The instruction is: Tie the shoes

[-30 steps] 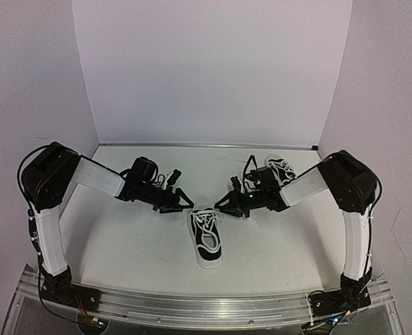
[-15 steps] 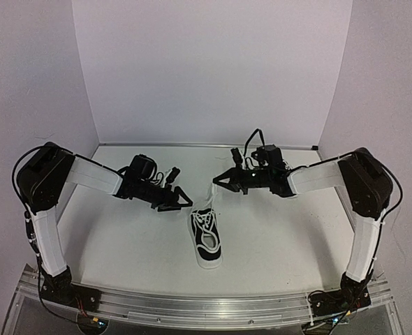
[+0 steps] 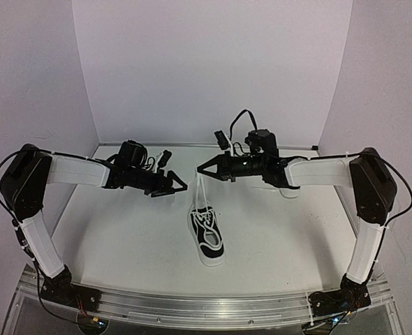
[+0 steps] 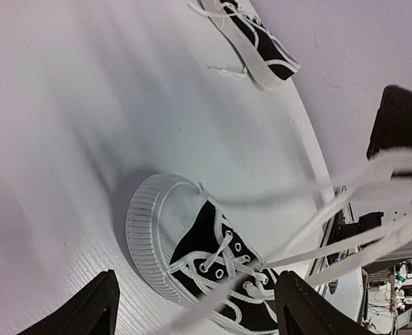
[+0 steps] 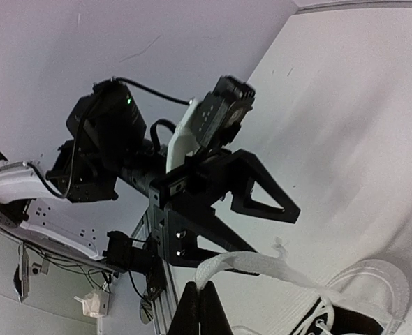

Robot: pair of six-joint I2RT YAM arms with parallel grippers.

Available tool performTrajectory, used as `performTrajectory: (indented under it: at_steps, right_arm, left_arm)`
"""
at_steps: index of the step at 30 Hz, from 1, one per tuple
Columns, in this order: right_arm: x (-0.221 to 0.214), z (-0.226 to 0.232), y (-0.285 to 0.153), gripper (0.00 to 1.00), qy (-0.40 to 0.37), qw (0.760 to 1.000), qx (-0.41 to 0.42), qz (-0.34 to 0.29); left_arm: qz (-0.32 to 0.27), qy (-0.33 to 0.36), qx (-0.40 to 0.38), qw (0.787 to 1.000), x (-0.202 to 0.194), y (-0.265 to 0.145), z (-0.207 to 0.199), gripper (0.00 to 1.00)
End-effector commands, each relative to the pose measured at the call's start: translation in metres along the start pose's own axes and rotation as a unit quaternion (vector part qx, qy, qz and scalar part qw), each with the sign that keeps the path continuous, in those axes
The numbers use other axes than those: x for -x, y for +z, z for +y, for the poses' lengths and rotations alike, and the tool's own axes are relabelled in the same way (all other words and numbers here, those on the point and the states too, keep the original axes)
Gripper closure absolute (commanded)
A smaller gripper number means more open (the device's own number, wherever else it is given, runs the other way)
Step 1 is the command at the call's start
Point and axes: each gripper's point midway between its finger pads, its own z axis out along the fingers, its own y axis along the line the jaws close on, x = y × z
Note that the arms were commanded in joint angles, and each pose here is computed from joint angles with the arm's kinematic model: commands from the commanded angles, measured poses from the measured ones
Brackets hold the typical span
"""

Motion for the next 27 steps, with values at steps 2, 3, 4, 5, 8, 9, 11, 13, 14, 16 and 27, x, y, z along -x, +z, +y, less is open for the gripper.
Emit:
performTrajectory:
  at_steps: [2,3,4,5,8,9,11,13,14,16,27]
  right_arm:
    - [-0.020,0.041,0.014,0.99,-0.081,0.996,0.019,0.044]
    - [-0.027,0.036,0.015,0.95,-0.083,0.995,0.008,0.053]
    - [-0.034,0.032,0.017,0.89,-0.085,0.994,0.001,0.063]
    - [-0.040,0.029,0.018,0.82,-0.088,0.993,-0.005,0.073]
    - [-0.054,0.020,0.015,0.65,-0.096,0.990,-0.026,0.100]
    - [-0.056,0.017,0.011,0.61,-0.103,0.989,-0.037,0.104]
    - [-0.054,0.017,0.004,0.56,-0.113,0.987,-0.052,0.099]
    - [-0.049,0.016,-0.003,0.56,-0.120,0.986,-0.067,0.090]
    - [-0.046,0.014,-0.006,0.56,-0.121,0.986,-0.075,0.086]
    - [-0.045,0.007,-0.011,0.56,-0.119,0.985,-0.094,0.089]
    - [-0.074,-0.039,-0.014,0.53,-0.103,0.970,-0.162,0.146]
  left_arm:
    - [-0.055,0.022,0.017,0.998,0.024,-0.031,-0.012,0.20]
    - [-0.058,0.019,0.022,0.998,0.024,-0.033,-0.011,0.19]
    - [-0.060,0.015,0.028,0.998,0.022,-0.035,-0.008,0.19]
    - [-0.061,0.008,0.033,0.998,0.020,-0.036,-0.005,0.19]
    - [-0.068,-0.015,0.055,0.996,0.016,-0.043,0.009,0.18]
    - [-0.073,-0.026,0.065,0.995,0.015,-0.046,0.015,0.17]
    - [-0.078,-0.039,0.074,0.993,0.011,-0.051,0.023,0.17]
    - [-0.080,-0.040,0.083,0.992,0.007,-0.055,0.027,0.17]
    - [-0.080,-0.041,0.088,0.992,0.006,-0.056,0.029,0.17]
    - [-0.078,-0.042,0.098,0.991,0.001,-0.057,0.033,0.17]
    - [-0.003,-0.036,0.140,0.989,-0.038,-0.046,0.058,0.31]
